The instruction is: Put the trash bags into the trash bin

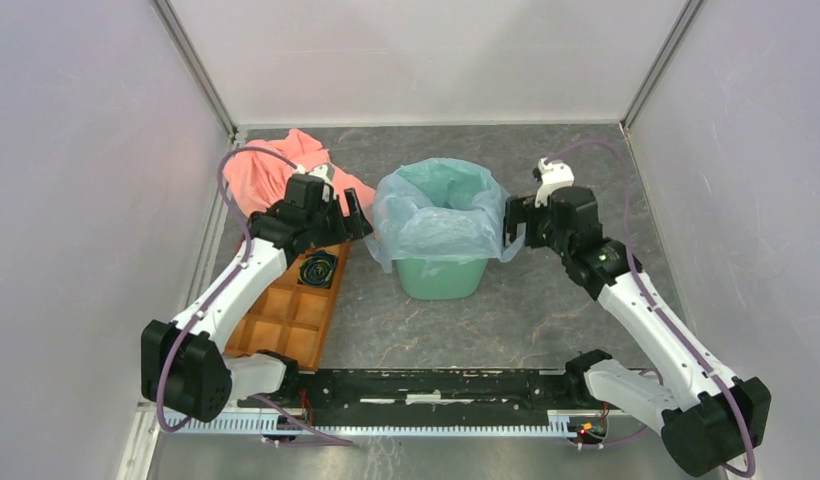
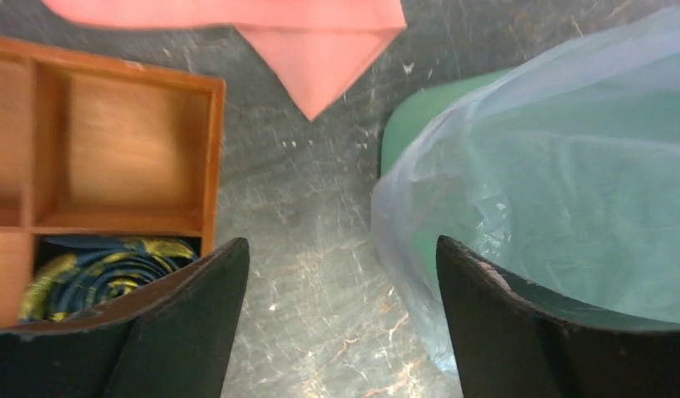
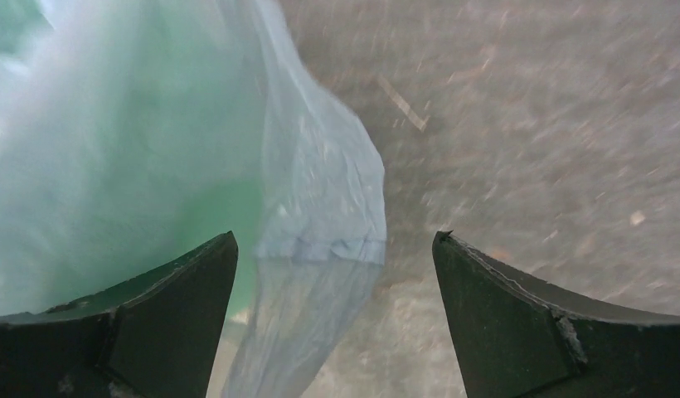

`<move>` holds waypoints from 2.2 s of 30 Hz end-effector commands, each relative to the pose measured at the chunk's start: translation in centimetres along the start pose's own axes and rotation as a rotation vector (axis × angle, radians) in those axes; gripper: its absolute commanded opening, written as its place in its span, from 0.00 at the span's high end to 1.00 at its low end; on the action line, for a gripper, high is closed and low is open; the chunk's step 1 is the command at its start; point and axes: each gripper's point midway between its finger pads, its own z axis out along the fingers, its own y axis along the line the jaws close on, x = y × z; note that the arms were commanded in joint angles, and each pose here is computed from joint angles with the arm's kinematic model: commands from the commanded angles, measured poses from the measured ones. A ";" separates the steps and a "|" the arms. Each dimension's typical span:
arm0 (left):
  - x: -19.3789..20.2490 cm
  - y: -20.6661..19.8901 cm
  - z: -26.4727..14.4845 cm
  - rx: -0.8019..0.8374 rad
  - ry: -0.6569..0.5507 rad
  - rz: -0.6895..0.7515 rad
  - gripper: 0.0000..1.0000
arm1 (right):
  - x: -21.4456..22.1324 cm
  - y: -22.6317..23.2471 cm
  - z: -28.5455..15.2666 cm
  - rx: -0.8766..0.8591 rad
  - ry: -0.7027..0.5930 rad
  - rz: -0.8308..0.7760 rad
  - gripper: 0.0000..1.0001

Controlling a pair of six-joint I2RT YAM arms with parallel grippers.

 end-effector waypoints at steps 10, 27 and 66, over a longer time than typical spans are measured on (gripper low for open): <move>7.1 -2.5 4.4 0.286 0.143 -0.233 0.70 | 7.4 2.0 3.4 -0.134 -0.036 0.158 0.53; 14.1 -3.4 7.4 0.162 0.247 -0.116 0.85 | 14.1 1.0 8.1 -0.077 0.120 0.120 0.51; 13.1 -2.3 4.8 0.150 0.171 -0.027 0.77 | -12.2 5.4 -6.8 -0.277 -0.357 0.009 0.03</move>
